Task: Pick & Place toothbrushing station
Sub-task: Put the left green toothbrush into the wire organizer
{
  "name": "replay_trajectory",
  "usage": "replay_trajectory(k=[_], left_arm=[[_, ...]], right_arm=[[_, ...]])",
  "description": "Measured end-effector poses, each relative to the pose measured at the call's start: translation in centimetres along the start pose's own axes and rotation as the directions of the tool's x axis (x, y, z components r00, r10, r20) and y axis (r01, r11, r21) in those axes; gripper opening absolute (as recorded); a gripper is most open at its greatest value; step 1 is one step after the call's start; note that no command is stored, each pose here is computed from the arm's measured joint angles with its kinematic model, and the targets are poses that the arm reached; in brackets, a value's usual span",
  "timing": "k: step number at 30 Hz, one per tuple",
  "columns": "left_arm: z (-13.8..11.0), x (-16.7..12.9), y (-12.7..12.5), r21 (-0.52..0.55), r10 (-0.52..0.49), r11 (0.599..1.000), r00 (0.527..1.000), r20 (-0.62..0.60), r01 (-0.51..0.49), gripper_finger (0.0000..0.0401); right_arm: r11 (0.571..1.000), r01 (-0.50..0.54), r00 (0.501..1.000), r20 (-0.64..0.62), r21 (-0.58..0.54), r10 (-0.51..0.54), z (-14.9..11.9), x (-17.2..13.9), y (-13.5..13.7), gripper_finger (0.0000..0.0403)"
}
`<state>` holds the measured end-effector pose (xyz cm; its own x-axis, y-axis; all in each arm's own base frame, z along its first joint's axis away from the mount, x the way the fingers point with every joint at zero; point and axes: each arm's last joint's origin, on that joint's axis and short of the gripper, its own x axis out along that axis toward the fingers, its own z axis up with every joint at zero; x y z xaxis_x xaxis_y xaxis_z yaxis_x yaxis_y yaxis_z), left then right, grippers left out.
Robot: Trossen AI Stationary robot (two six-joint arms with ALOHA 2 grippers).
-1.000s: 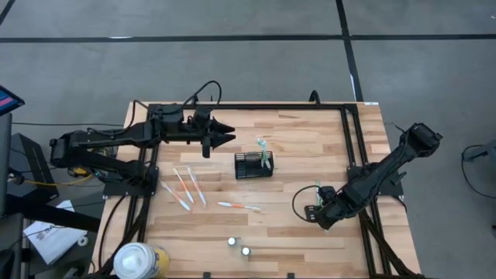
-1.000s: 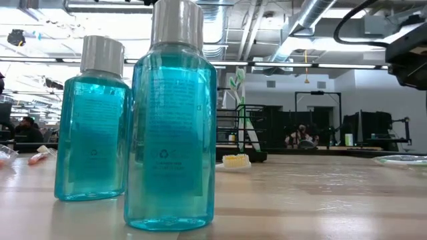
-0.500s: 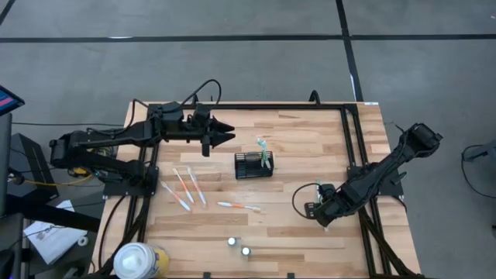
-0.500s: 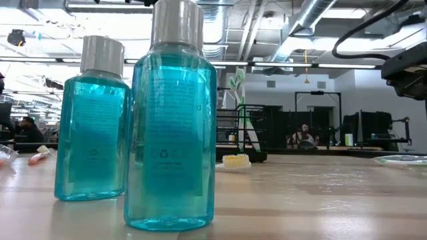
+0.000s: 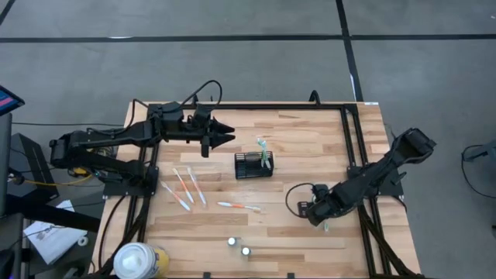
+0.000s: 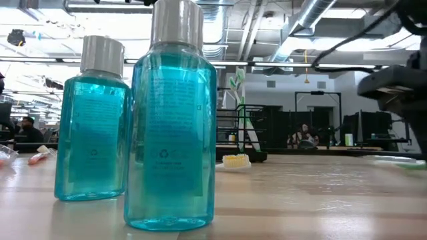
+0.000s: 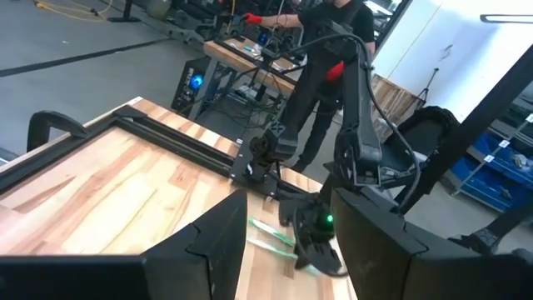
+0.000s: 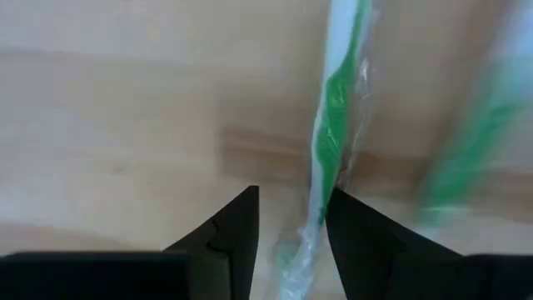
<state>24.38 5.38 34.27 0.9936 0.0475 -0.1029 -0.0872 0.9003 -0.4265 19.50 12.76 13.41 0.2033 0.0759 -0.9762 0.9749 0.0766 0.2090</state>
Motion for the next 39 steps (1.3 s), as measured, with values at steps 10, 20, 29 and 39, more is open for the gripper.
replay_trajectory(k=[10,20,29,39], left_arm=[[-0.1,0.0,0.0,-0.002,-0.023,1.0,1.0,-0.017,0.023,0.0172],[-0.2,0.0,0.0,0.002,-0.019,1.0,0.999,-0.026,0.019,0.0172],[0.0,-0.1,0.3,0.019,-0.008,1.0,1.0,-0.021,0.008,0.0172],[0.2,-0.2,0.8,0.011,-0.009,1.0,1.0,-0.02,0.009,0.0172]], right_arm=[[0.995,-0.087,0.995,-0.04,0.051,0.089,0.2,1.8,1.9,0.0116],[0.994,-0.108,0.994,-0.029,0.032,0.109,0.9,1.4,2.2,0.0065],[0.973,-0.232,0.972,-0.043,0.011,0.232,2.1,1.4,3.9,0.0012],[0.677,-0.734,0.679,0.074,0.058,0.73,5.0,-3.1,8.9,0.0008]])
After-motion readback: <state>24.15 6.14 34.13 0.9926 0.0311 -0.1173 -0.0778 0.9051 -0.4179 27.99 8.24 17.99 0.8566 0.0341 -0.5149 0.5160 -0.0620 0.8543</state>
